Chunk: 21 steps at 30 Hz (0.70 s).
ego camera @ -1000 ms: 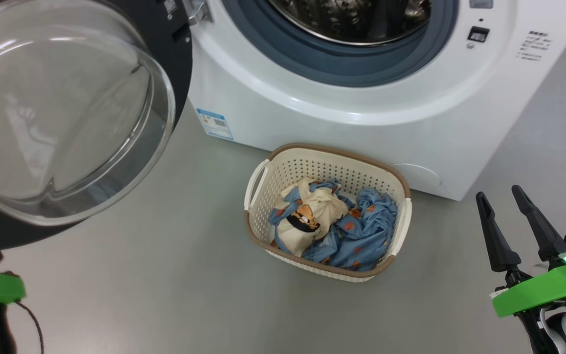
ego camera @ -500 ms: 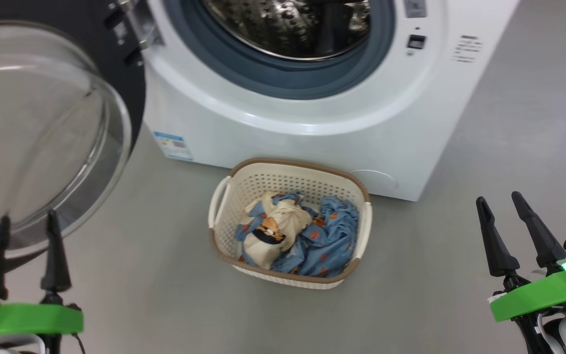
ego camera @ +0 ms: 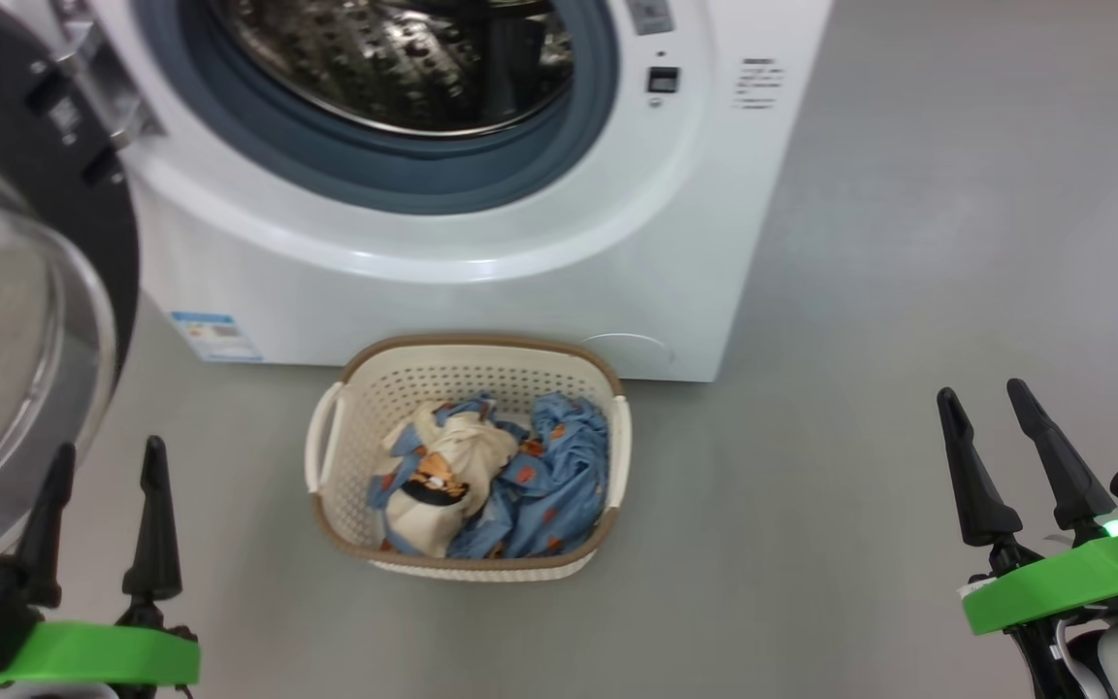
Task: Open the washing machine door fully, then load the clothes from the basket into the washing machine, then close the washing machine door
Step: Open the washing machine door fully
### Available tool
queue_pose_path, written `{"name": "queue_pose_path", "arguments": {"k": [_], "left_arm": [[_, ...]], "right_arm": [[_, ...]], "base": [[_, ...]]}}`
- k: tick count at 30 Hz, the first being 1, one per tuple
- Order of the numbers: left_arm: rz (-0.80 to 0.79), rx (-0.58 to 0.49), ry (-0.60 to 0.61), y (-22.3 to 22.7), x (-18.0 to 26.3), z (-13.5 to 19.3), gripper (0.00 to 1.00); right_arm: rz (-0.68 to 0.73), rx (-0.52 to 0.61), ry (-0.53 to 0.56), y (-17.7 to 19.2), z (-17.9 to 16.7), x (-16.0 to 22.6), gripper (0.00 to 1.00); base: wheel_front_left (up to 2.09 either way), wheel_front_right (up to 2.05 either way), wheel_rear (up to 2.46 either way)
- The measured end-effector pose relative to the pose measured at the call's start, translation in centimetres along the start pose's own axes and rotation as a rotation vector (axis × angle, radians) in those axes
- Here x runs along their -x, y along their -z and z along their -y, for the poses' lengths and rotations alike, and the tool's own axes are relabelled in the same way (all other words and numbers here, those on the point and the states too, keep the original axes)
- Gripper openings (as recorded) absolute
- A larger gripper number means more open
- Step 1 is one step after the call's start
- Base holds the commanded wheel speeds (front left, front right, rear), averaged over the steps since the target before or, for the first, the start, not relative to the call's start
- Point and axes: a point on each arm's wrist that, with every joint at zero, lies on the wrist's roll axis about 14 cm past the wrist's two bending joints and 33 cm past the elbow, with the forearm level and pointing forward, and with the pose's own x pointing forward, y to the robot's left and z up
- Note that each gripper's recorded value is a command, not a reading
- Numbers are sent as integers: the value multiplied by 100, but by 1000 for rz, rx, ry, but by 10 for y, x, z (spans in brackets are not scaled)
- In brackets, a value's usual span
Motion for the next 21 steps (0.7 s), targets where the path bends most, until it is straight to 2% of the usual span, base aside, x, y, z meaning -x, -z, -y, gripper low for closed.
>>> {"name": "queue_pose_path", "arguments": {"k": [11,21], "left_arm": [[-40,17,145,15,-5,48,100],[-67,26,224,25,-5,76,100]], "right_arm": [[21,18,122,-12,33,43,100],[53,31,188,-25,49,65,100]], "base": [[0,0,0],[0,0,0]]}}
